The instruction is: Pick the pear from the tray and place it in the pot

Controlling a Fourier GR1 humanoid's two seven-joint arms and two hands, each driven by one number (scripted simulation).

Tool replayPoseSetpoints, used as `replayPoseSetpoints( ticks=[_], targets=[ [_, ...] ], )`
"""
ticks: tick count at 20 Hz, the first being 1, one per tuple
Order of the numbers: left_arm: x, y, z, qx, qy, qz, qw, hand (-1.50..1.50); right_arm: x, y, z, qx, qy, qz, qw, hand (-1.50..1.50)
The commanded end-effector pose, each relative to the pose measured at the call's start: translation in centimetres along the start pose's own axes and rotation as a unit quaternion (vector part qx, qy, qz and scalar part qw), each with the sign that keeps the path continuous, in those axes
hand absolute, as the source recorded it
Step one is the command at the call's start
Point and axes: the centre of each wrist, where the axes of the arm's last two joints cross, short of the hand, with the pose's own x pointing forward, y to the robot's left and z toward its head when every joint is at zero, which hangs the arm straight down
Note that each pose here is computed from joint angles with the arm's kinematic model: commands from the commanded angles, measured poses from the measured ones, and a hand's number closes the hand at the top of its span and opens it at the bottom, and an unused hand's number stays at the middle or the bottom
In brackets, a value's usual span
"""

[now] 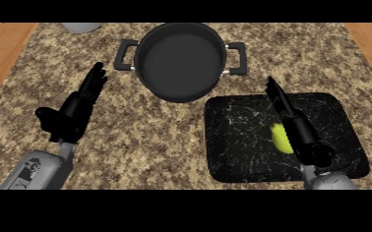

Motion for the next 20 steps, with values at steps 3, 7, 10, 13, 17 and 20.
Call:
replayPoseSetpoints(
  ticks=[3,7,10,13,17,20],
  targets=[
    [0.8,-0.3,-0.4,-0.002,0.013,0.011,0.9999,0.00,3.8,3.1,-0.7,0.282,-0.137,-0.032,0.949,-1.50],
    [-0.9,-1.4,0.3,0.002,0.056,0.039,0.9976,0.00,13.2,1.3,-4.2,0.305,-0.387,0.150,0.857,-1.50],
    [0.4,-2.5,-0.4,0.025,0.054,0.076,0.9953,0.00,12.4,0.1,-2.8,0.313,-0.508,0.040,0.802,-1.50],
    [0.9,-1.3,-0.3,0.031,0.063,0.081,0.9943,0.00,13.0,-2.2,-2.5,0.350,-0.578,0.031,0.737,-1.50],
    [1.3,-0.5,-0.1,0.046,0.065,0.075,0.9940,0.00,12.7,-8.3,-2.1,0.354,-0.605,0.106,0.705,-1.50],
    [1.6,-0.4,0.3,0.045,0.059,0.076,0.9944,0.00,13.6,-13.0,-1.4,0.316,-0.605,0.201,0.703,-1.50]
  ],
)
